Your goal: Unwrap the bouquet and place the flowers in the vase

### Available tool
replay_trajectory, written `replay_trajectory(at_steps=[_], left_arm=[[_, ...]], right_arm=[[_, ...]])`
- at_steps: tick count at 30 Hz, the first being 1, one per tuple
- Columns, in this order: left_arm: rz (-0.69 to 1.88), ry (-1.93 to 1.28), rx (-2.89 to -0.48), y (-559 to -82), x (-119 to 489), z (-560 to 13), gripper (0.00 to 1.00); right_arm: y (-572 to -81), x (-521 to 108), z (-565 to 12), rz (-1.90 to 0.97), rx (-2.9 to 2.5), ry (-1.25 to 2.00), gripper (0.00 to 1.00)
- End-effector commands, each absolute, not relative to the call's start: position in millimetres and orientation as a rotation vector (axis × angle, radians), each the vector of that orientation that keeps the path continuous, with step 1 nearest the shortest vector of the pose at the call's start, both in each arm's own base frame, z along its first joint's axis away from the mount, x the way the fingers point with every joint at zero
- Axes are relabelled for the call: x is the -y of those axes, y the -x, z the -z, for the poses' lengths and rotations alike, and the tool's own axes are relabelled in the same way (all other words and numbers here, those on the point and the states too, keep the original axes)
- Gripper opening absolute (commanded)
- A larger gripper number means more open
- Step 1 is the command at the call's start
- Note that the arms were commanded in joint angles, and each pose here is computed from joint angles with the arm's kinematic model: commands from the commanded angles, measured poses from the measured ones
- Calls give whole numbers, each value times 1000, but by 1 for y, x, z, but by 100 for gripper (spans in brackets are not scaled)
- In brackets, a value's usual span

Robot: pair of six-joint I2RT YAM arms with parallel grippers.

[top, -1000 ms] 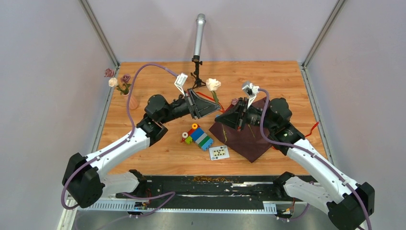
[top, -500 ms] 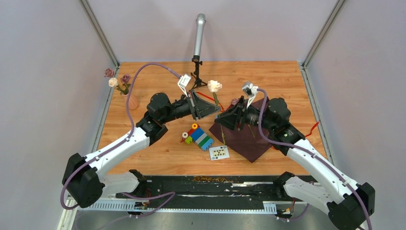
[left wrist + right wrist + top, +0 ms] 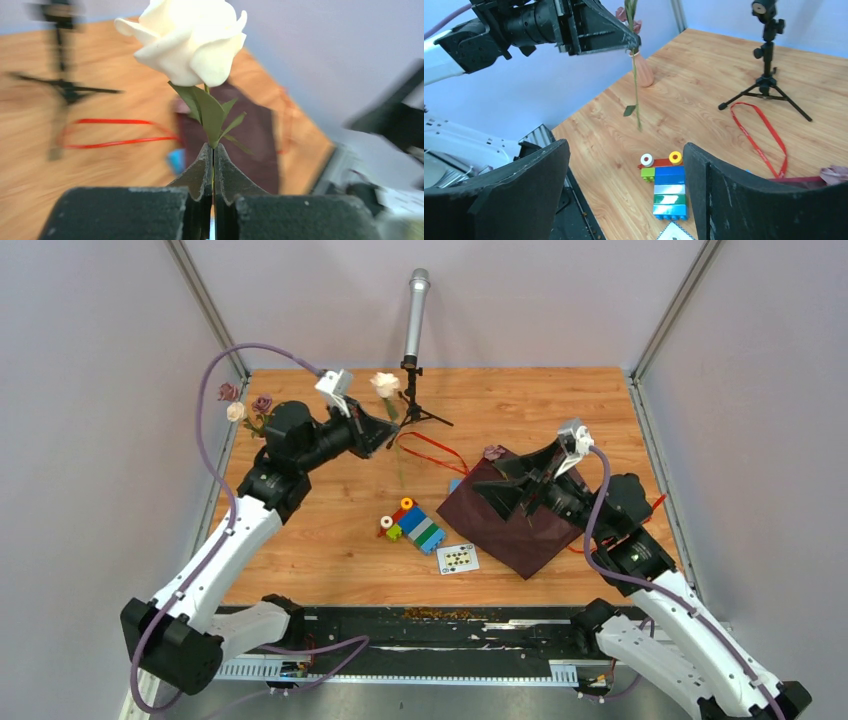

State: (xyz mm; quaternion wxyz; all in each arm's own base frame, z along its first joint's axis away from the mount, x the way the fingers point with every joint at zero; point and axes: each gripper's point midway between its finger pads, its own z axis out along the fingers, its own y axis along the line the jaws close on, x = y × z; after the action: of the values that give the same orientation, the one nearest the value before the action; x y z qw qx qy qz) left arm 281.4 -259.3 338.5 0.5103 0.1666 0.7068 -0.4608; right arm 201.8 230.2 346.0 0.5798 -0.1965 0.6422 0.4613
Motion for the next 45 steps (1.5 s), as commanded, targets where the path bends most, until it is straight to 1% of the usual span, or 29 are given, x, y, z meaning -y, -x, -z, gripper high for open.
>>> replay_trajectory(at_steps=[1,4,10,14,18,22,25,36,45], left_arm=[[623,-334,-1727,-337,169,-326,0],[327,-143,-1702,-375,97,-322,0],[-42,82,-1523,-413,-3,-344,0],[-209,158,-1417,-423,-51,-355,0],[-277,183,-1393,-429,-80,-353,0],[-321,223,-1393,-429,-102,-346,0],[-297,245,-1375,-429,-115,-341,0],[-161,231,-1375,-442,-104,-325,0],[-175,224,-1392,-447,-107,-313,0]], right_arm=[[-211,-215,-329,-971,-1537,396,84],[-211,-210,-320,-947,-1543,385,85],[-207,-203,-313,-912,-1528,393,85],[-207,-197,-310,-886,-1521,377,87],[-208,-193,-312,-870,-1511,357,88],[-209,-190,-313,-858,-1498,338,88],[-209,-188,-315,-852,-1493,336,89],[-212,-194,-316,-875,-1503,339,88],[-211,-194,-318,-885,-1492,332,88]])
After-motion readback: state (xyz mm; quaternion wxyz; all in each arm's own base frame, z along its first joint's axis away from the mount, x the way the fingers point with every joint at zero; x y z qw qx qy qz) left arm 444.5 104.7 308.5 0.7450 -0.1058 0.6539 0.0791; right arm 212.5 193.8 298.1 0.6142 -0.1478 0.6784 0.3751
